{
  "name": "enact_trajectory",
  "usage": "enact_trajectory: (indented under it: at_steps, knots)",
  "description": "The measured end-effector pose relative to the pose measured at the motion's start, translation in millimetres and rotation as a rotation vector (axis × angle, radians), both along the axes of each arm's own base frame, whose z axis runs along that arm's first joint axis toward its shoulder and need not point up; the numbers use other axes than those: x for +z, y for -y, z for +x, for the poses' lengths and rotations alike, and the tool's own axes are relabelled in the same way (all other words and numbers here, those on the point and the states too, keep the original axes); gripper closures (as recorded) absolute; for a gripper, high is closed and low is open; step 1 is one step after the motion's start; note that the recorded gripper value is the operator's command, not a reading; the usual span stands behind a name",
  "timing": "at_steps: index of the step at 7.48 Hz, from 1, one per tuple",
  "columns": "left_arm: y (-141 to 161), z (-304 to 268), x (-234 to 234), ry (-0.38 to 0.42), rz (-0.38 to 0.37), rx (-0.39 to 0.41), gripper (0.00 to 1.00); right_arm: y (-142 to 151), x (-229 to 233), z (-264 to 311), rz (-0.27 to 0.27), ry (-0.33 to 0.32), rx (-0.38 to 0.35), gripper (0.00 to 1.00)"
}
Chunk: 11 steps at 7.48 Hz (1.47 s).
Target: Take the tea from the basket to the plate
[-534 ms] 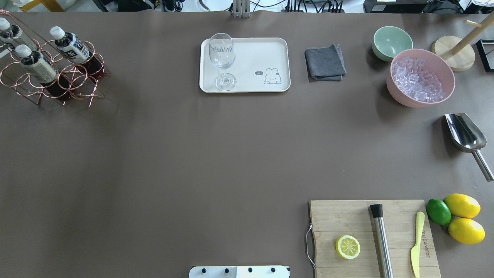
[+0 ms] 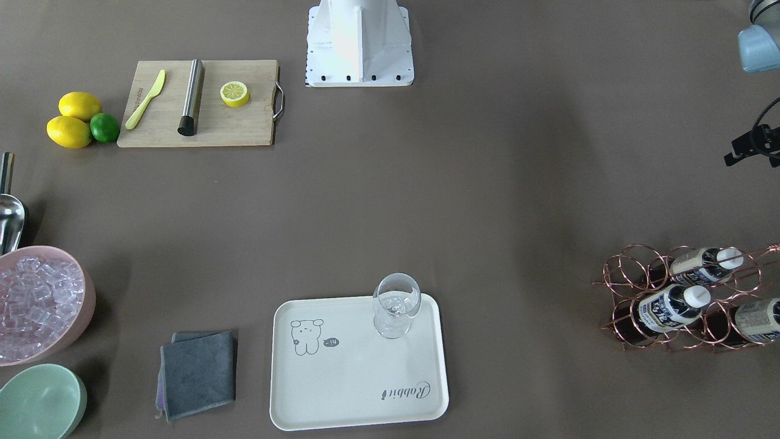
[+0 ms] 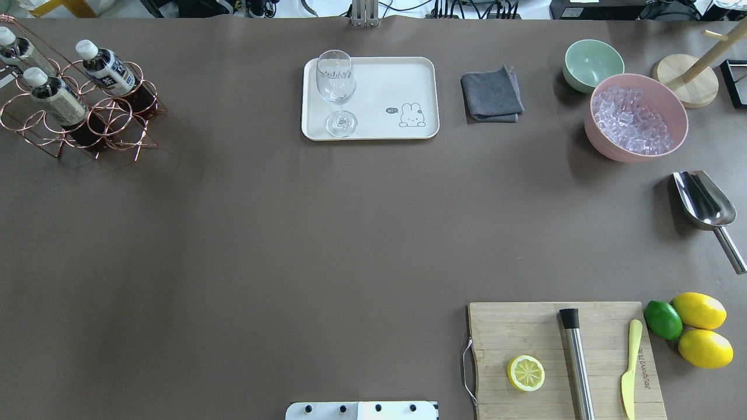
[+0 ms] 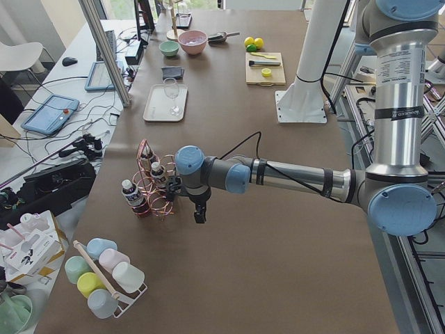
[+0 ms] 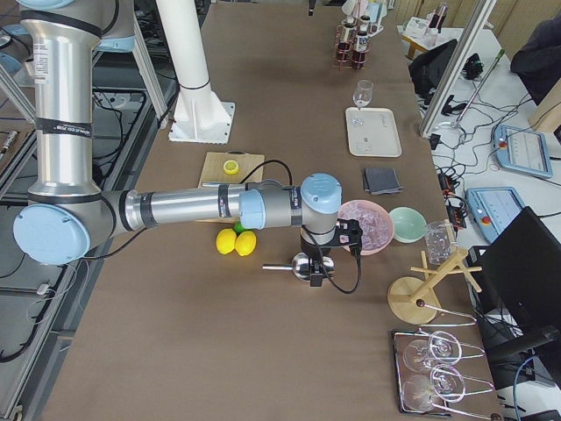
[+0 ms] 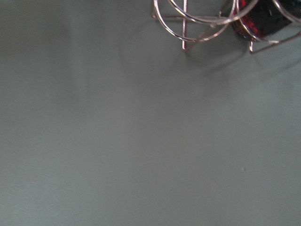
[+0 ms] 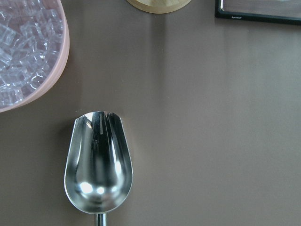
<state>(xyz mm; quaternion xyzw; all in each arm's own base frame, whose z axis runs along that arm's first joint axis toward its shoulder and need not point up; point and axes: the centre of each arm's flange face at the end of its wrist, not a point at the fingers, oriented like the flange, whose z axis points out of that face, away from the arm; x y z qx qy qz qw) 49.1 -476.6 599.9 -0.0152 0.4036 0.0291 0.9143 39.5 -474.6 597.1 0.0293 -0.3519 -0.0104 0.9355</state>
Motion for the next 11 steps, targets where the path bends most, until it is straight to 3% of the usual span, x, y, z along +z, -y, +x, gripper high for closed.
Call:
enact_trajectory:
  at_steps: [2, 3, 6, 9, 11]
  knots:
    - [-0.3, 52.2, 0.0, 0.009, -0.002, 0.098, 0.02, -0.2, -0.7, 0.0, 0.001, 0.001, 0.000, 0.00]
    - [4.5, 49.9, 6.1, 0.018, -0.020, 0.083, 0.02, 0.1, -2.0, 0.0, 0.005, 0.001, 0.000, 0.00]
    - [22.3, -0.4, 30.8, 0.071, -0.092, -0.054, 0.02, 0.9, -15.2, -0.4, 0.030, 0.006, -0.001, 0.00]
    - [29.7, -46.8, 22.4, 0.084, -0.281, -0.253, 0.02, 2.3, -27.9, -0.7, 0.057, 0.008, -0.003, 0.00]
    - [38.6, -91.8, -26.0, 0.039, -0.415, -0.396, 0.02, 2.8, -35.7, -0.6, 0.072, 0.009, -0.003, 0.00]
